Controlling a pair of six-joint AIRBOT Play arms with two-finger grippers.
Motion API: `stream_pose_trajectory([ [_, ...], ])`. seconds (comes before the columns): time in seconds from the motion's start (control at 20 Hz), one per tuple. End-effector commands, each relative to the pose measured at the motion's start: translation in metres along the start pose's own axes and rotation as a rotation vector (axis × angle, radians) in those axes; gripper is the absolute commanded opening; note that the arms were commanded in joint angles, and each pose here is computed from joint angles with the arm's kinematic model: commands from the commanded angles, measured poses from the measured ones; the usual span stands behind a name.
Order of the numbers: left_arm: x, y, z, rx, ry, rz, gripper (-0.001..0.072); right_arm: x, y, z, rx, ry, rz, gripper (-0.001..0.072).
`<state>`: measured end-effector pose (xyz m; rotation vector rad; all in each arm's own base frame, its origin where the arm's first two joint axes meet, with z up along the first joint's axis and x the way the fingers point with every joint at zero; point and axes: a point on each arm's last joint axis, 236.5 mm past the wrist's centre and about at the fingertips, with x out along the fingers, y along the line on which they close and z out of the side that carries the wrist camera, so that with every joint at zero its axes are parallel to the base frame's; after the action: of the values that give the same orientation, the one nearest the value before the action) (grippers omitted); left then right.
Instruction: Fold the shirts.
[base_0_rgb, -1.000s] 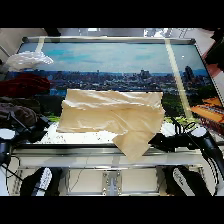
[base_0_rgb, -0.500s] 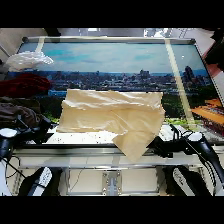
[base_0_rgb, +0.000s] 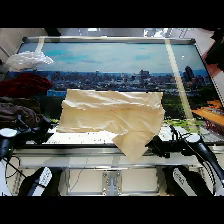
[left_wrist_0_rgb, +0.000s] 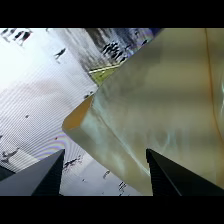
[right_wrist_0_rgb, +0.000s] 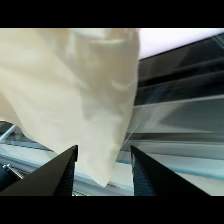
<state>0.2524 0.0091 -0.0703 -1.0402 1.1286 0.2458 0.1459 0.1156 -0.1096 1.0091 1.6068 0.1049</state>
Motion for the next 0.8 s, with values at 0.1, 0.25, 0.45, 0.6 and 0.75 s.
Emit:
stream_pose_trajectory([
  [0.1,0.000,0.000,0.000,-0.001,-0.002,0.000,0.0578,0.025,0.016,0.002,-0.026,-0.001,0.011,0.0311],
  [0.25,0.000,0.000,-0.001,-0.002,0.003,0.001,0.0579,0.026,0.029,-0.004,-0.043,0.016,0.059,0.0022],
  [0.45,0.005,0.004,-0.018,-0.060,0.090,0.009,0.0579,0.024,0.033,-0.012,-0.067,0.045,0.075,0.0022],
  [0.6,0.013,-0.003,-0.023,-0.121,0.140,-0.031,0.0578,0.020,0.039,-0.008,-0.096,0.008,0.089,0.0022],
  [0.75,0.027,0.004,-0.022,-0.112,0.166,-0.025,0.0578,0.016,0.045,-0.007,-0.116,-0.016,0.107,0.0022],
])
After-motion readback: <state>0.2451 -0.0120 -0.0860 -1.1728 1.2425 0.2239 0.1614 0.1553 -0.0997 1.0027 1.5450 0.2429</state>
